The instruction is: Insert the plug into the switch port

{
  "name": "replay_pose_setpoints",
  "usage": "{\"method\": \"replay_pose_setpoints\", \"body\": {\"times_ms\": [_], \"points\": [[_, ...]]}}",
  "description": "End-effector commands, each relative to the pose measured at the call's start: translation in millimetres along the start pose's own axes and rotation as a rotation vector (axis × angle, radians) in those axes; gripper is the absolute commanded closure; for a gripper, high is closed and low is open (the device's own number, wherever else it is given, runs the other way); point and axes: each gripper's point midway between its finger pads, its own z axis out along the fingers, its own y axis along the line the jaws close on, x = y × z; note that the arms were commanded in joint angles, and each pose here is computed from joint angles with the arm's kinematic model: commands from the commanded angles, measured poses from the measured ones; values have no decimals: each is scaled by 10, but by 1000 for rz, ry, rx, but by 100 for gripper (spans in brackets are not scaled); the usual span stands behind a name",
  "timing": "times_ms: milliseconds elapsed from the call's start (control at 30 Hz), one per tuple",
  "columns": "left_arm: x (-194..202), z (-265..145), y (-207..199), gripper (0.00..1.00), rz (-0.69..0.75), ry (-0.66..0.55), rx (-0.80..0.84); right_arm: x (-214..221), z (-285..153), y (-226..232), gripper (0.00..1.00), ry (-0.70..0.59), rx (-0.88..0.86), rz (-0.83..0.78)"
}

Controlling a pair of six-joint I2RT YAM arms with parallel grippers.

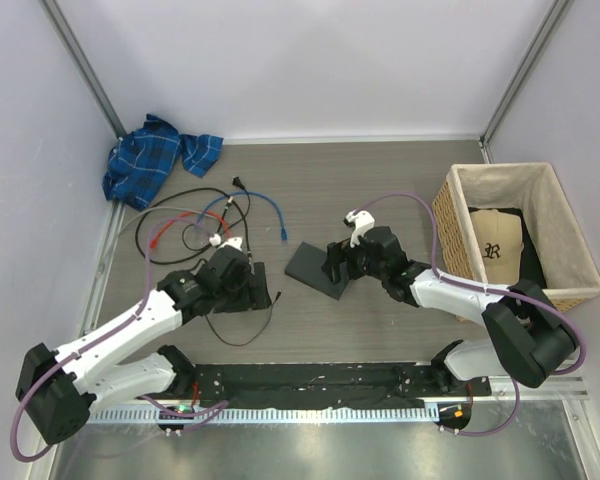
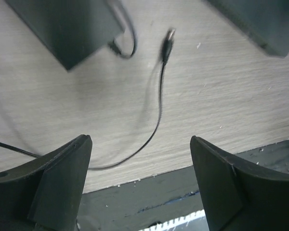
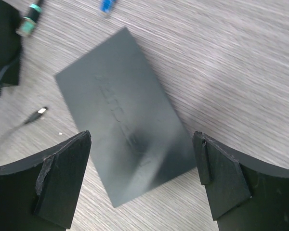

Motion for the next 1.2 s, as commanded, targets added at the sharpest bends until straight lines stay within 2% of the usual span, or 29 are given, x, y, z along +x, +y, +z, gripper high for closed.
{"method": "replay_pose_setpoints", "body": {"times_ms": [0, 67, 167, 333, 367, 467, 533, 633, 1167], "points": [[-495, -196, -160, 11, 158, -141, -19, -188, 11, -84, 4, -30, 75, 10], [-656, -240, -322, 11, 229, -183, 10, -184, 0, -174, 4, -26, 127, 22], [-716, -93, -524, 13, 280, -185, 17, -172, -12, -263, 4, -25, 167, 46], [-658, 317, -532, 29, 320, -117, -74, -184, -48, -347, 4, -37, 184, 73], [-589, 444, -472, 30, 341, -74, -112, -164, -52, -360, 4, -35, 186, 75], [-531, 630, -401, 43, 355, -30, -166, -175, -58, -374, 4, -46, 185, 79], [-500, 691, -389, 51, 358, -13, -174, -170, -61, -384, 4, -49, 186, 81], [-443, 769, -374, 58, 358, 10, -176, -165, -64, -387, 4, -54, 184, 83], [-286, 1019, -350, 73, 347, 61, -168, -149, -53, -386, 4, -54, 174, 82]]}}
